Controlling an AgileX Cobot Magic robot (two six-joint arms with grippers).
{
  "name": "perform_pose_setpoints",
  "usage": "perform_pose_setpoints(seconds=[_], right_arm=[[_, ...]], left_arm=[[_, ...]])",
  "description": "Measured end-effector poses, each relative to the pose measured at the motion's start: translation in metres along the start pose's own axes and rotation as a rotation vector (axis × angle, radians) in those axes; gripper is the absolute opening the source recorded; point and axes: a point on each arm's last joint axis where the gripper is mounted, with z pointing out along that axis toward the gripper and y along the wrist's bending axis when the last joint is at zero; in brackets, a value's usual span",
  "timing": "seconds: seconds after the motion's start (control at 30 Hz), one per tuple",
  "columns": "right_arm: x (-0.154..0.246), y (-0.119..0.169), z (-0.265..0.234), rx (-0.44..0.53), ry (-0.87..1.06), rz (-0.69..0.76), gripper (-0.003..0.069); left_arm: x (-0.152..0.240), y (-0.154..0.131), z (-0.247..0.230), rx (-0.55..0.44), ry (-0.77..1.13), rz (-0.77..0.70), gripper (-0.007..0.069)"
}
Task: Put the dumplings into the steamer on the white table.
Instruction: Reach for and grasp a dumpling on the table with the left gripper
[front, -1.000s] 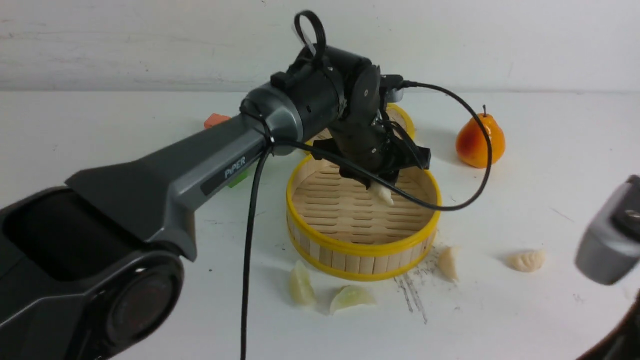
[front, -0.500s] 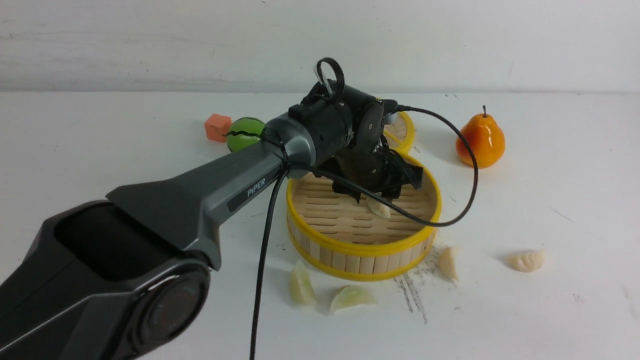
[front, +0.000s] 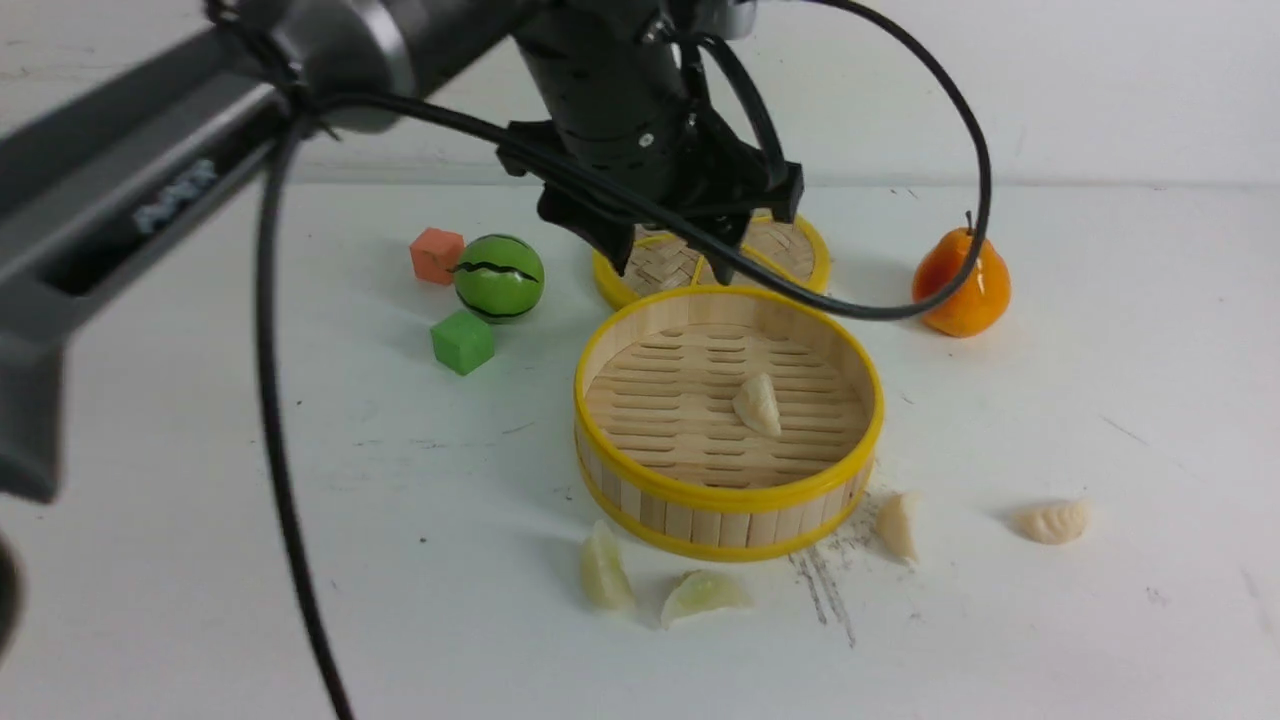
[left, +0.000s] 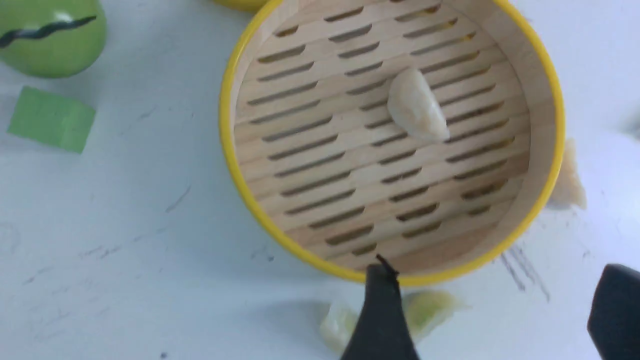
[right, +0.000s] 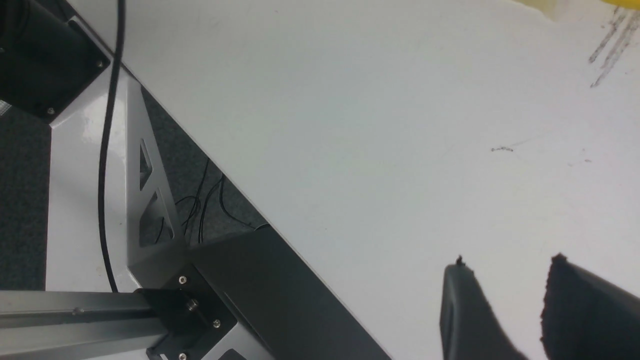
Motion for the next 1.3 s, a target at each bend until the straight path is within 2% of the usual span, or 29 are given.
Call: perform_pose_setpoints(seconds=[0.23, 0.33, 0.47, 0.6, 0.7, 1.03, 1.3], right_arm=[[0.000, 0.000, 0.000, 0.001, -0.002, 0.000, 0.0234], [0.000, 0.000, 0.000, 0.001, -0.004, 0.000, 0.0234], [-0.001, 0.000, 0.000, 0.003, -0.015, 0.000, 0.0234], [-0.003, -0.001, 0.000, 0.008, -0.034, 0.000, 0.0234], [-0.003, -0.001, 0.000, 0.008, -0.035, 0.000, 0.0234], [-0.002, -0.001, 0.000, 0.006, -0.027, 0.000, 0.0234], [-0.002, 0.000, 0.000, 0.005, -0.023, 0.000, 0.0237]], left_arm=[[0.076, 0.021, -0.004, -0.050, 0.195, -0.017, 0.0419], [0.113, 0.030, 0.010, -0.055, 0.219, -0.088, 0.0397], [0.140, 0.035, 0.033, -0.057, 0.200, -0.203, 0.0389], [0.147, 0.035, 0.063, -0.035, 0.118, -0.345, 0.0388], [0.142, 0.033, 0.080, -0.020, 0.067, -0.376, 0.0388], [0.146, 0.031, 0.142, -0.005, 0.036, -0.361, 0.0388], [0.149, 0.031, 0.160, -0.001, 0.028, -0.346, 0.0378]])
